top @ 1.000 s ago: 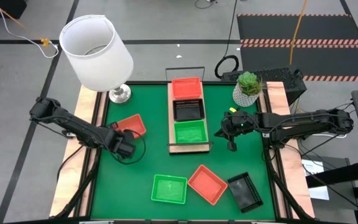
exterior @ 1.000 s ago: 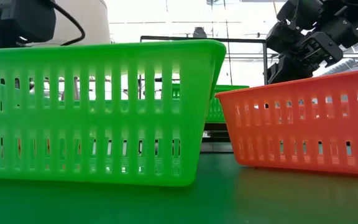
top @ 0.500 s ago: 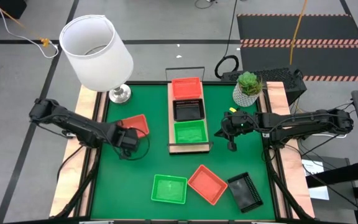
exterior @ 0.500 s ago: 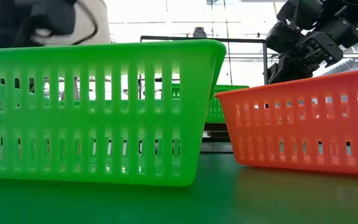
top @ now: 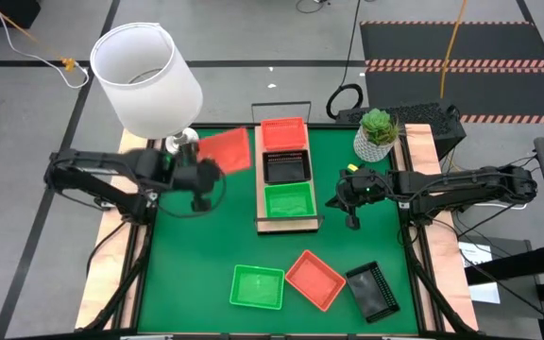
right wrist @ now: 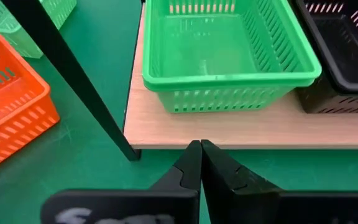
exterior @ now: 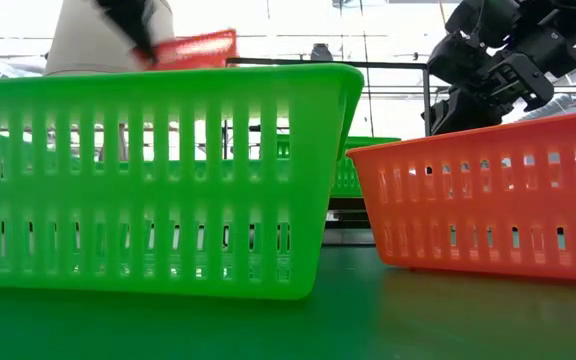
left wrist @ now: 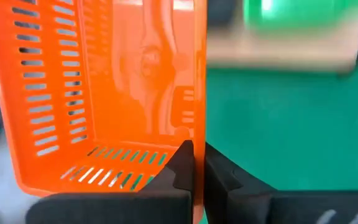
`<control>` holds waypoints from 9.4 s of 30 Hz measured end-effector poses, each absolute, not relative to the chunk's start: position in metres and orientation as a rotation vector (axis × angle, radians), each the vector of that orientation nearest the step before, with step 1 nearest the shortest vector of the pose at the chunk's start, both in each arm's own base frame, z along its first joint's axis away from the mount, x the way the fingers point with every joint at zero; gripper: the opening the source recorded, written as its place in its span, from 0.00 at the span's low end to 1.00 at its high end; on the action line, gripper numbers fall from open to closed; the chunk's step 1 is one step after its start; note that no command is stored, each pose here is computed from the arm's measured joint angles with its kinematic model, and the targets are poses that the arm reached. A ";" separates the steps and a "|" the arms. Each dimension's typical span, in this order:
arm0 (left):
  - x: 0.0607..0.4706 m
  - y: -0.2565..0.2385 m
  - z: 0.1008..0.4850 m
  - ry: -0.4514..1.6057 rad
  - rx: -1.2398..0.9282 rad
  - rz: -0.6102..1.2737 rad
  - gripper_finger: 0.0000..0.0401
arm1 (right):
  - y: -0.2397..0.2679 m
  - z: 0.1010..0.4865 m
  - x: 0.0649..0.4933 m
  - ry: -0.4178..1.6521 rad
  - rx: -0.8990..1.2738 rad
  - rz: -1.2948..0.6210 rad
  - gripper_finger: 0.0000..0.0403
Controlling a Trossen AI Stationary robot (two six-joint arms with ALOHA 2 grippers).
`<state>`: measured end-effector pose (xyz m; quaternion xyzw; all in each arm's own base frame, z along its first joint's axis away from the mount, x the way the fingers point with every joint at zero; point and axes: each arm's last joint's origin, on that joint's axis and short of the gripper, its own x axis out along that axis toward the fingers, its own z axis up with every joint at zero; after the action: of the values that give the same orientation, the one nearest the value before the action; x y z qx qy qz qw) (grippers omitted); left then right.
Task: Stack baskets on shelf by color
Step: Stack the top orange bin on the orange bin on the shelf, then adjust the bins on the shelf, then stack the orange bin on the orange bin on the shelf
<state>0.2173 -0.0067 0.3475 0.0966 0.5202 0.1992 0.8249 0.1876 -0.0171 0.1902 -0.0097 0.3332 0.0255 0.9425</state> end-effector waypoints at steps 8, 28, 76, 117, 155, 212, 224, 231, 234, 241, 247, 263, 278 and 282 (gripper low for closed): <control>0.243 0.031 0.399 0.779 0.369 0.426 0.02 | -0.017 0.191 0.188 0.670 -0.028 0.054 0.00; 0.313 0.130 0.341 0.831 0.359 0.361 0.04 | -0.016 0.201 0.179 0.628 -0.034 0.053 0.00; 0.360 0.172 0.254 0.965 0.285 0.259 0.07 | -0.016 0.200 0.177 0.649 -0.037 0.052 0.00; 0.350 0.165 0.274 0.930 0.251 0.279 0.36 | -0.024 0.200 0.178 0.655 -0.070 -0.217 0.00; 0.321 0.108 0.244 1.008 0.026 0.408 0.36 | -0.164 0.166 0.244 0.447 -0.055 -0.594 0.00; 0.311 0.108 0.208 1.040 0.108 0.437 0.36 | -0.099 0.198 0.230 0.584 0.125 -0.369 0.00; 0.299 0.083 0.219 1.112 0.088 0.360 0.36 | -0.092 0.191 0.227 0.652 0.232 -0.203 0.00; 0.281 0.059 0.251 1.049 0.052 0.303 0.36 | -0.085 0.185 0.224 0.729 0.255 -0.148 0.00; 0.276 0.053 0.263 0.989 0.044 0.303 0.36 | -0.079 0.184 0.225 0.742 0.252 -0.126 0.00; 0.275 0.046 0.271 0.943 0.055 0.285 0.36 | -0.063 0.185 0.231 0.742 0.239 -0.063 0.00; 0.276 0.047 0.270 0.942 0.079 0.274 0.36 | -0.054 0.186 0.234 0.734 0.250 -0.040 0.00; 0.280 0.047 0.273 0.896 0.101 0.268 0.36 | -0.049 0.188 0.238 0.699 0.255 -0.026 0.00; 0.280 0.047 0.273 0.889 0.101 0.268 0.36 | -0.043 0.215 0.194 0.772 0.237 -0.279 0.02; 0.282 0.047 0.275 0.874 0.140 0.253 0.36 | -0.026 0.240 0.176 0.754 0.275 -0.313 0.07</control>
<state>0.2819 0.0473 0.2745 0.0674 0.4217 0.1223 0.8959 0.1759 -0.0260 0.2399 0.1335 0.3654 -0.1519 0.9086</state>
